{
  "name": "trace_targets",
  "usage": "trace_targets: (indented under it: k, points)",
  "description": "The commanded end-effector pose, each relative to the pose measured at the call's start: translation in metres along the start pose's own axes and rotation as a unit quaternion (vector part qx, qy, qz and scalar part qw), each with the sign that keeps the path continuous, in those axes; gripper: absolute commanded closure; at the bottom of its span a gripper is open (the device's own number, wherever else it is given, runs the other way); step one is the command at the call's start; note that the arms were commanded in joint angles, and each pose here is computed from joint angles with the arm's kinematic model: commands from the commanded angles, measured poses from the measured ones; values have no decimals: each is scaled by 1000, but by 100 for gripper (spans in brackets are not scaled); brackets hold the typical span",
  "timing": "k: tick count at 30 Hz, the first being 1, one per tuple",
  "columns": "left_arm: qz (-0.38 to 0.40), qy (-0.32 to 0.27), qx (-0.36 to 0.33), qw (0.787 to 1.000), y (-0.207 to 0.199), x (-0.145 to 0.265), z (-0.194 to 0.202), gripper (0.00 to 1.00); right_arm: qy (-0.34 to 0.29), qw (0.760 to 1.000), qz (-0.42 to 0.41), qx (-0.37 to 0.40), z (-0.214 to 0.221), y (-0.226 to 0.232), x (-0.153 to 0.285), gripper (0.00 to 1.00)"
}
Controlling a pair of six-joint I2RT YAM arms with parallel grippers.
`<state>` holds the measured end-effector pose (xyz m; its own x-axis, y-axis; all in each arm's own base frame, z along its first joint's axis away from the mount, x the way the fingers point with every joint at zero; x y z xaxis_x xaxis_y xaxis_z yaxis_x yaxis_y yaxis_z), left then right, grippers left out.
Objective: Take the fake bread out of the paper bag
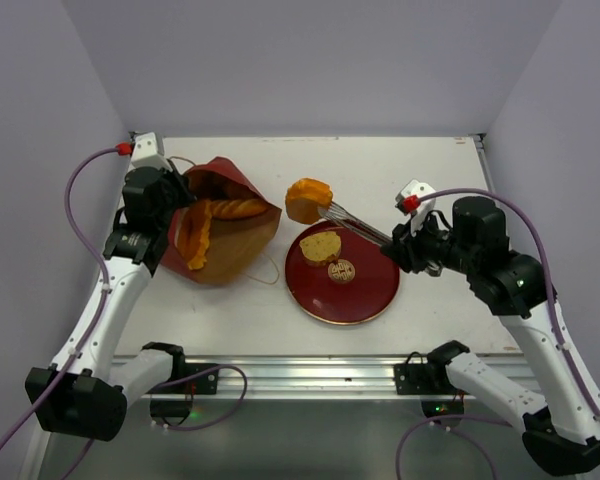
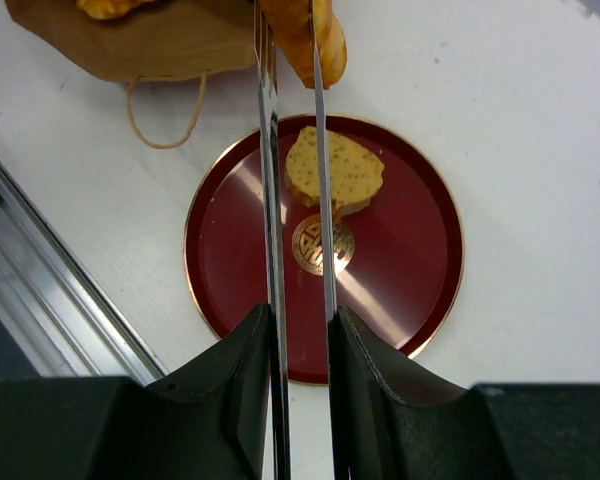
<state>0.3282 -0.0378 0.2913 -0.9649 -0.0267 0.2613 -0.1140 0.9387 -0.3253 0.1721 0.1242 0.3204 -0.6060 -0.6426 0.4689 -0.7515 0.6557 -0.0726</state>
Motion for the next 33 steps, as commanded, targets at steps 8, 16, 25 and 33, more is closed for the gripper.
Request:
trace_targets:
  k: [8, 16, 25, 33]
  points:
    - [-14, -52, -17, 998, 4, 14, -26, 100, -9, 979, -110, -173, -10, 12, -2, 100]
    - [-35, -74, -40, 996, 11, 23, -36, 100, 52, 969, -163, -177, -9, 20, 9, 100]
    - [-48, -98, -50, 993, 16, 30, -45, 100, 121, 961, -143, -204, 24, 21, 15, 100]
    - [-46, -97, -54, 993, 18, 31, -39, 100, 161, 936, -150, -273, 46, 13, -5, 100]
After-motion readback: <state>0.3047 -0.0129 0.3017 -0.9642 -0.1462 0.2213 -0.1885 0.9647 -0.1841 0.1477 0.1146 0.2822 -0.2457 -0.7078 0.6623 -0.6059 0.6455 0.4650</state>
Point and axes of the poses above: each gripper's point midway between its finger pads, its own x axis back along the fingers, its own y axis along the line the jaws close on, z = x × y, the point moved 4 cm from there along x, back along the fingers, and after that the axes turned 3 degrees about x, right-handed, at the moved point
